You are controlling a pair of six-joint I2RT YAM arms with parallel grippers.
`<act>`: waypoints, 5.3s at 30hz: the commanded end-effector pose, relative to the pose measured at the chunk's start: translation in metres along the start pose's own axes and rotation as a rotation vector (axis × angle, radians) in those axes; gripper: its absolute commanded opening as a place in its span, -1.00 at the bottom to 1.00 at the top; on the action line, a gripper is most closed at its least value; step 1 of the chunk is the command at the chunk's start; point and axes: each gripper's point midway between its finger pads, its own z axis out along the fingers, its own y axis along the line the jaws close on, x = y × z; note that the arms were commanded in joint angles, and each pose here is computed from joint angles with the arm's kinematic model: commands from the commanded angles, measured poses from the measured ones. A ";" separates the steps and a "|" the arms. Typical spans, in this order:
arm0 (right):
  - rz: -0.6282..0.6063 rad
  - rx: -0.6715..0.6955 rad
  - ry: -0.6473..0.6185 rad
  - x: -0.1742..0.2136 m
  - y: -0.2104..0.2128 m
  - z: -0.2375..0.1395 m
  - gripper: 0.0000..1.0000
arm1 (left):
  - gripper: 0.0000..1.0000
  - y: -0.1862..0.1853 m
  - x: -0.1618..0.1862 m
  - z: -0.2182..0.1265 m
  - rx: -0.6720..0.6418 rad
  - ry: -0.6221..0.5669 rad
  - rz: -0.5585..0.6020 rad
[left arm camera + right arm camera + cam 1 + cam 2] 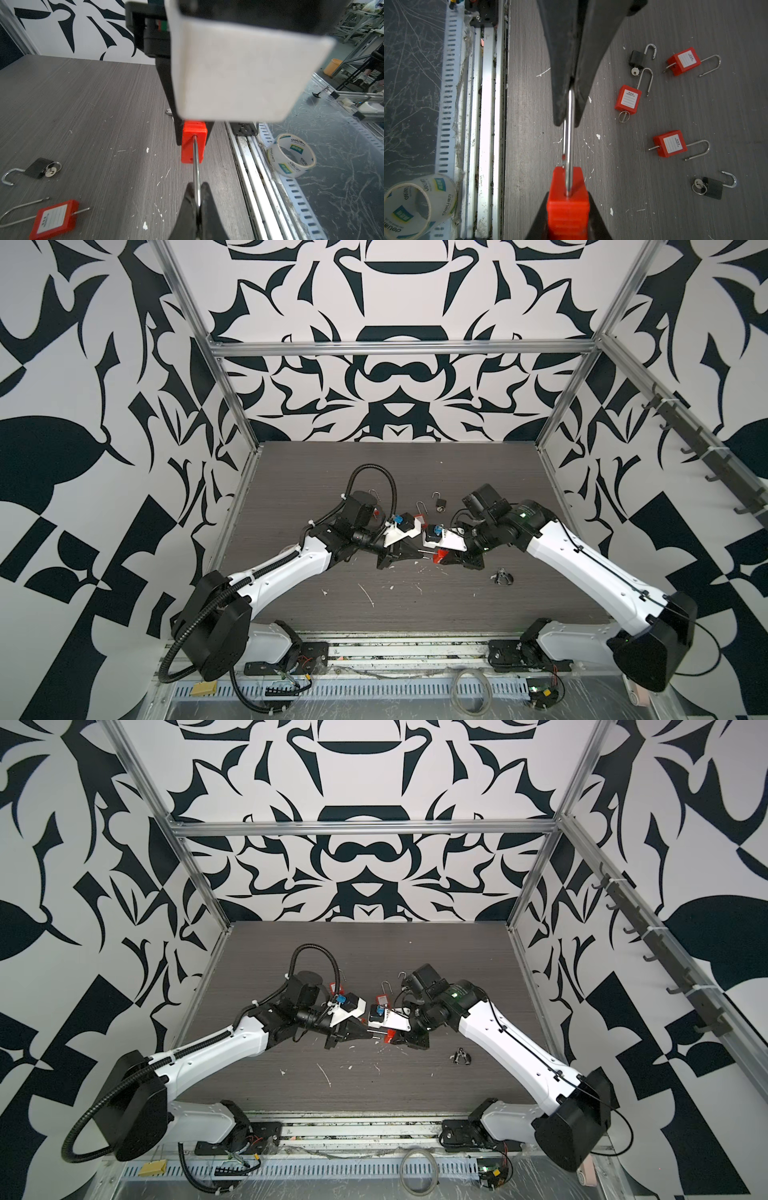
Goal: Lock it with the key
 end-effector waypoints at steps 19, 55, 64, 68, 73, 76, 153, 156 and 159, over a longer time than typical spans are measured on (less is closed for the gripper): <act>-0.193 0.025 -0.389 -0.089 -0.004 -0.030 -1.00 | -1.00 -0.015 -0.007 0.029 0.056 -0.059 0.033; 0.216 0.086 0.023 -0.008 -0.009 -0.062 -0.17 | -1.00 -0.002 -0.033 -0.033 0.028 -0.221 0.038; 0.250 -0.048 -0.009 -0.018 -0.005 -0.044 -0.18 | -1.00 -0.003 -0.036 -0.030 0.022 -0.217 0.053; 0.270 -0.110 0.006 -0.015 0.002 -0.039 -0.24 | -1.00 -0.003 -0.036 -0.029 0.015 -0.215 0.056; 0.268 -0.132 0.008 -0.013 0.008 -0.038 -0.25 | -1.00 -0.001 -0.037 -0.029 0.005 -0.215 0.061; 0.270 -0.132 0.022 -0.008 0.009 -0.036 -0.21 | -1.00 -0.001 -0.038 -0.029 0.008 -0.217 0.063; 0.256 0.330 -0.001 0.062 -0.039 -0.052 -1.00 | -1.00 0.021 -0.012 -0.039 0.065 0.054 -0.190; 0.368 0.443 -0.059 0.066 -0.062 -0.067 -1.00 | -1.00 0.033 -0.004 -0.032 0.090 0.120 -0.291; 0.415 0.562 -0.057 0.075 -0.077 -0.078 -1.00 | -1.00 0.046 0.008 -0.022 0.104 0.181 -0.355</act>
